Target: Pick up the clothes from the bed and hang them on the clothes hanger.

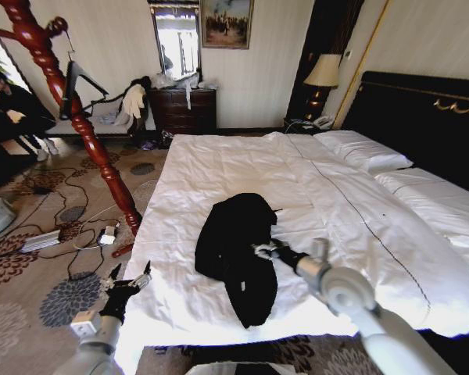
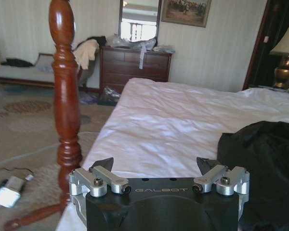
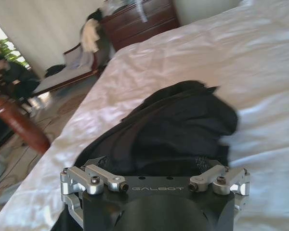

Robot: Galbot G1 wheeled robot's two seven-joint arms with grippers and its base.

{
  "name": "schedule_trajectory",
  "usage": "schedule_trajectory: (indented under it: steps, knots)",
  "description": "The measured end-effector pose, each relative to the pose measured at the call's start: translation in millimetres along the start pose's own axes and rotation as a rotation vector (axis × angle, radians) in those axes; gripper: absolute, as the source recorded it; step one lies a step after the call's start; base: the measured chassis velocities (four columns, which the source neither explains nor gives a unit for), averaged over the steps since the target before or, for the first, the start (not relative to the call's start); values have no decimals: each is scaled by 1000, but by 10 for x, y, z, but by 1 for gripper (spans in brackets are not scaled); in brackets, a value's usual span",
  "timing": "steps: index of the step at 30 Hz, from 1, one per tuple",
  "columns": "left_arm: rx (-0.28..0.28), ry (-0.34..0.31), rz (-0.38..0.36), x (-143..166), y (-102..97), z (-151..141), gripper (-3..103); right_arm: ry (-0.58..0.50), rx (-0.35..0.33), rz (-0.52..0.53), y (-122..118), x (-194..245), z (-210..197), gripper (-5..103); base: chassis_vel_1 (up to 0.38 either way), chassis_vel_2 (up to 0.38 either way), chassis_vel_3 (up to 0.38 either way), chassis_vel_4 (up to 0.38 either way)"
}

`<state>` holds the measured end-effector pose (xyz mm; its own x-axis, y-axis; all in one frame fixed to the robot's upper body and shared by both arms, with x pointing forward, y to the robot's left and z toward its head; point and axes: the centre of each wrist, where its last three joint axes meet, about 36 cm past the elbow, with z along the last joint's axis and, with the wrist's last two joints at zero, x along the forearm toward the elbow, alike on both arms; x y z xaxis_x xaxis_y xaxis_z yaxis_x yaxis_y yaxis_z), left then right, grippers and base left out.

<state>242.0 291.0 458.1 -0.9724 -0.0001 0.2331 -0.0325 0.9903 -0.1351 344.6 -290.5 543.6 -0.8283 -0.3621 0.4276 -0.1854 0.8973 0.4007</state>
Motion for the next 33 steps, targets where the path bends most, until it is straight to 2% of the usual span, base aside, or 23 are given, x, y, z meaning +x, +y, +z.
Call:
schedule_trajectory:
  steps: [3,6,8,9,12,15,17,19,20,21,25,30,33]
  knots:
    - [56,28,79,-316,-38,-151,96,37,-1,75,-189,209,113,100,0,0,0,0]
    - [60,40,125,-588,-31,-238,96,76,15,102,-242,311,298,100,0,0,0,0]
    - [71,91,157,-881,-41,-240,96,107,-2,110,-259,356,463,100,0,0,0,0]
    - [71,91,157,-881,-41,-240,96,107,-2,110,-259,356,463,100,0,0,0,0]
    - [60,126,204,-1259,-144,-214,96,138,-49,97,-262,326,631,100,0,0,0,0]
    - [55,153,227,-1436,-227,-139,95,155,-65,99,-289,284,716,100,0,0,0,0]
    - [85,192,247,-1598,-330,-47,95,175,-75,111,-329,250,794,100,0,0,0,0]
    - [116,232,269,-1693,-441,28,95,196,-83,119,-355,241,867,100,0,0,0,0]
    - [116,232,269,-1693,-441,28,95,196,-83,119,-355,241,867,100,0,0,0,0]
    - [121,252,273,-1750,-492,81,92,206,-83,121,-362,239,900,100,0,0,0,0]
    - [118,295,275,-1835,-556,267,98,236,-80,120,-374,199,1011,100,0,0,0,0]
    - [152,322,311,-1838,-625,361,92,273,-101,93,-362,94,1181,100,0,0,0,0]
    - [176,326,334,-1880,-731,379,80,285,-138,52,-315,22,1237,100,0,0,0,0]
